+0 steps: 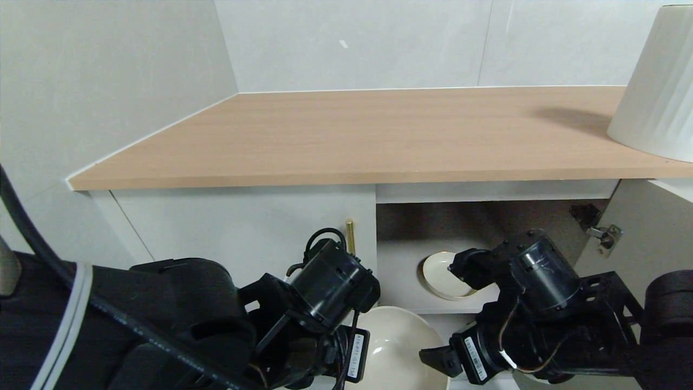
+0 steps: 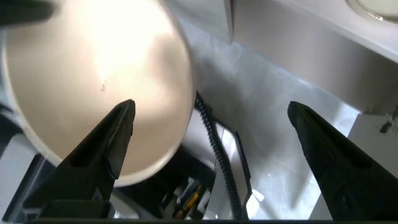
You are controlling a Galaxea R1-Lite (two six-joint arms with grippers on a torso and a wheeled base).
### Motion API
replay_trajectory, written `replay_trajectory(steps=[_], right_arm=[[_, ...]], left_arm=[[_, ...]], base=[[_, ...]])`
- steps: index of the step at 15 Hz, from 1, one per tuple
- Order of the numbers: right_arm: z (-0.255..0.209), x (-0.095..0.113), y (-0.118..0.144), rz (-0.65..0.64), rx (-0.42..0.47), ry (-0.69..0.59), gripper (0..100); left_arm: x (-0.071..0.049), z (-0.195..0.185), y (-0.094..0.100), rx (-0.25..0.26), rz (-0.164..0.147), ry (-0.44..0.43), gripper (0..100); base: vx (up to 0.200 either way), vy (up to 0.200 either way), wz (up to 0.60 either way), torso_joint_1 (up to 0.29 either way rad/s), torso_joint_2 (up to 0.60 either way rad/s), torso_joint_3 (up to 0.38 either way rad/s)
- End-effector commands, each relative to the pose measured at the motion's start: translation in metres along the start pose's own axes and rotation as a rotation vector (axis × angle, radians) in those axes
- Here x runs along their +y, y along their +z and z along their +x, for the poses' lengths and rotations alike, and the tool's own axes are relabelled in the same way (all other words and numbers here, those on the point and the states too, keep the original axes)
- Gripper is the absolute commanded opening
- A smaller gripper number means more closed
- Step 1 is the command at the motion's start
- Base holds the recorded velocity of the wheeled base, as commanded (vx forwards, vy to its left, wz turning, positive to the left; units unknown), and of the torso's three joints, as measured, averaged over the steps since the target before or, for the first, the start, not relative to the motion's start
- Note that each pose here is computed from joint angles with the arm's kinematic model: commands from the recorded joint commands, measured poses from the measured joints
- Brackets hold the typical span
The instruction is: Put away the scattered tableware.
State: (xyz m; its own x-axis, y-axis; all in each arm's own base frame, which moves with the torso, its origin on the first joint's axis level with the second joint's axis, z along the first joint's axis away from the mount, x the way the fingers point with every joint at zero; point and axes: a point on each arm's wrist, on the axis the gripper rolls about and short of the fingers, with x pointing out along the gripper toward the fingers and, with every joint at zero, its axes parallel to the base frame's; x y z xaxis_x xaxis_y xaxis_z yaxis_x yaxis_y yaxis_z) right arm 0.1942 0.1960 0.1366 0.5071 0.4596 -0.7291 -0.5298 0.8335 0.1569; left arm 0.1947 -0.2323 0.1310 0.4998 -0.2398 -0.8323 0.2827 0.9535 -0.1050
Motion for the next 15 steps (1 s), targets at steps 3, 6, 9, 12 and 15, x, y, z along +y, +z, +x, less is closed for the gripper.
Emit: replay_trajectory(steps=[3,6,9,12,15], right_arm=[[0.0137,-0.0008,-0.0038,0.005,0.032,-0.021,0],[0.0159,-0.0009,-0.0046,0.009,0.040,-0.022,0],[0.0154,-0.0009,-0.0045,0.009,0.038,-0.022,0],[0.0154,-0.0009,-0.0045,0.009,0.038,-0.022,0],[0.0155,-0.0010,-0.0049,0.009,0.040,-0.022,0]], left_arm=[[-0.0014,-0.0011,-0.0010,-0.002,0.003,-0.002,0],[-0.0016,-0.0027,-0.0009,-0.005,0.002,-0.006,0],[-0.0020,-0.0032,-0.0017,-0.004,0.005,-0.005,0],[-0.0019,-0.0037,-0.0016,-0.006,0.003,-0.006,0],[-0.0012,-0.0048,-0.0022,-0.004,0.005,-0.005,0]], base=[[0.000,0.000,0.00,0.000,0.00,0.000],[0.000,0.000,0.00,0.000,0.00,0.000],[0.000,0.000,0.00,0.000,0.00,0.000],[0.000,0.000,0.00,0.000,0.00,0.000],[0.000,0.000,0.00,0.000,0.00,0.000]])
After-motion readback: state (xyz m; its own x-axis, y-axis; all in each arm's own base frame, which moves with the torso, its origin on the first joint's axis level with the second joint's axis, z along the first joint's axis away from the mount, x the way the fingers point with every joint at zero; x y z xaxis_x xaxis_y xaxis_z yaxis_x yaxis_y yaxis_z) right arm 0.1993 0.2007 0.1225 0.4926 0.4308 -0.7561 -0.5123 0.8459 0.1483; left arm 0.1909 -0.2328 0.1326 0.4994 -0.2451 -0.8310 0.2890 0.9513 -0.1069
